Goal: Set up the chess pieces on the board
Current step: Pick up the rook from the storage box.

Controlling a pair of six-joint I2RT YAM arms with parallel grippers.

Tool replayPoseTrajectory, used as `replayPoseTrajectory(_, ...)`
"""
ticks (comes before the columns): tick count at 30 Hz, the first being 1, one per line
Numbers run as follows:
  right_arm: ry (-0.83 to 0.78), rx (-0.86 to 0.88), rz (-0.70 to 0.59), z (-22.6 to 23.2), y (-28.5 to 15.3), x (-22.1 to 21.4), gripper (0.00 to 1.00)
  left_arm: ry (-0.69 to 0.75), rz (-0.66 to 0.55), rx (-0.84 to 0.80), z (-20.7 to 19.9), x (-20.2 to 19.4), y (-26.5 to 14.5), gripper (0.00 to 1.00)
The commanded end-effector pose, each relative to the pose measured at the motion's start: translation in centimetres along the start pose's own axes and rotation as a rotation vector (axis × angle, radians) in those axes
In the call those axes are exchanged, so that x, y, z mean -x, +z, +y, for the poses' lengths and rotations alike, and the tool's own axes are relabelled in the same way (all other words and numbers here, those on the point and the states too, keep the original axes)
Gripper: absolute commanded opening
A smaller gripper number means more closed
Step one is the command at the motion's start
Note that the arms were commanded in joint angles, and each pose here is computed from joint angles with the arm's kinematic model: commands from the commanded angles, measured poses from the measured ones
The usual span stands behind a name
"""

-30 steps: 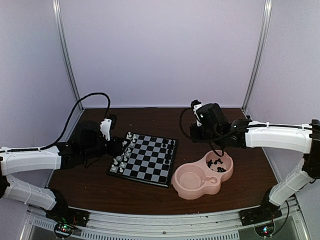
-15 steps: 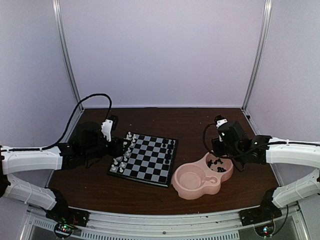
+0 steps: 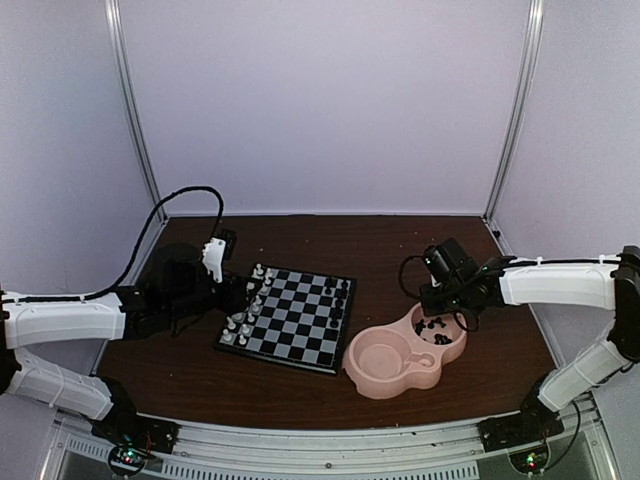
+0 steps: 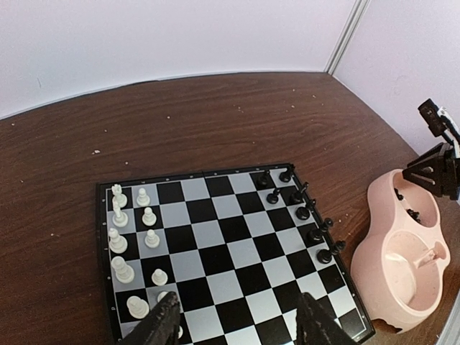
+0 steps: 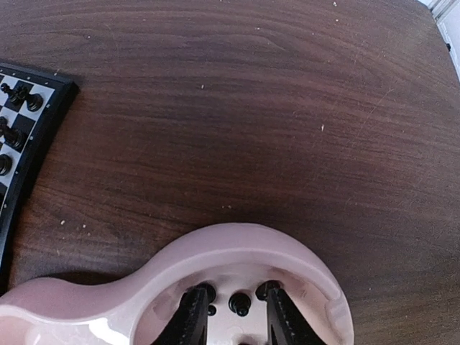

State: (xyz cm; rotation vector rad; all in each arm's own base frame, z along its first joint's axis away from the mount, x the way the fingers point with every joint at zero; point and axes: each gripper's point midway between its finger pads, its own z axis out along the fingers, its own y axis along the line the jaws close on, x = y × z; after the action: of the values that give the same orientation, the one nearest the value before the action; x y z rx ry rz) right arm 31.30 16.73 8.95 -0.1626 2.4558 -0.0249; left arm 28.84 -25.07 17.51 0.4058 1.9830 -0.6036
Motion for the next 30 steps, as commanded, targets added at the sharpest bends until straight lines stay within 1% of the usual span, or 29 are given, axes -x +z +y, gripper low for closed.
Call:
replayPoseTrajectory(1,0.015,0.064,-0.009,-0.3,-1.8,-1.0,0.32,0.001,-0.04,-0.027,-0.7,0.9,0.0,0.55)
replayPoseTrajectory(3,0.018,0.074,-0.018,-0.8,-2.3,-1.9,0.34,0.001,-0.04,-0.031,-0.8,0.9,0.0,0.55)
replayPoseTrajectory(5,0.03,0.097,-0.031,-0.9,-2.7,-2.2,0.37,0.001,-0.039,-0.029,-0.7,0.8,0.0,0.55)
replayPoseTrajectory(8,0.048,0.091,-0.02,-1.1,-2.5,-2.8,0.4,0.002,-0.041,-0.029,-0.7,0.9,-0.1,0.55)
replayPoseTrajectory(15,0.035,0.074,0.056,-0.5,-0.6,-3.4,0.39,0.013,-0.053,-0.012,-0.5,1.2,-0.4,0.55)
replayPoseTrajectory(18,0.054,0.066,0.081,-0.7,0.2,-3.6,0.39,0.015,-0.049,-0.012,-0.5,1.1,-0.4,0.55)
replayPoseTrajectory(25,0.124,0.127,0.158,-0.6,2.1,-4.5,0.4,0.013,-0.042,-0.02,-0.7,1.1,-0.2,0.55)
replayPoseTrajectory(30,0.124,0.132,0.198,-0.3,3.0,-5.0,0.41,0.011,-0.048,-0.019,-0.7,1.2,-0.5,0.55)
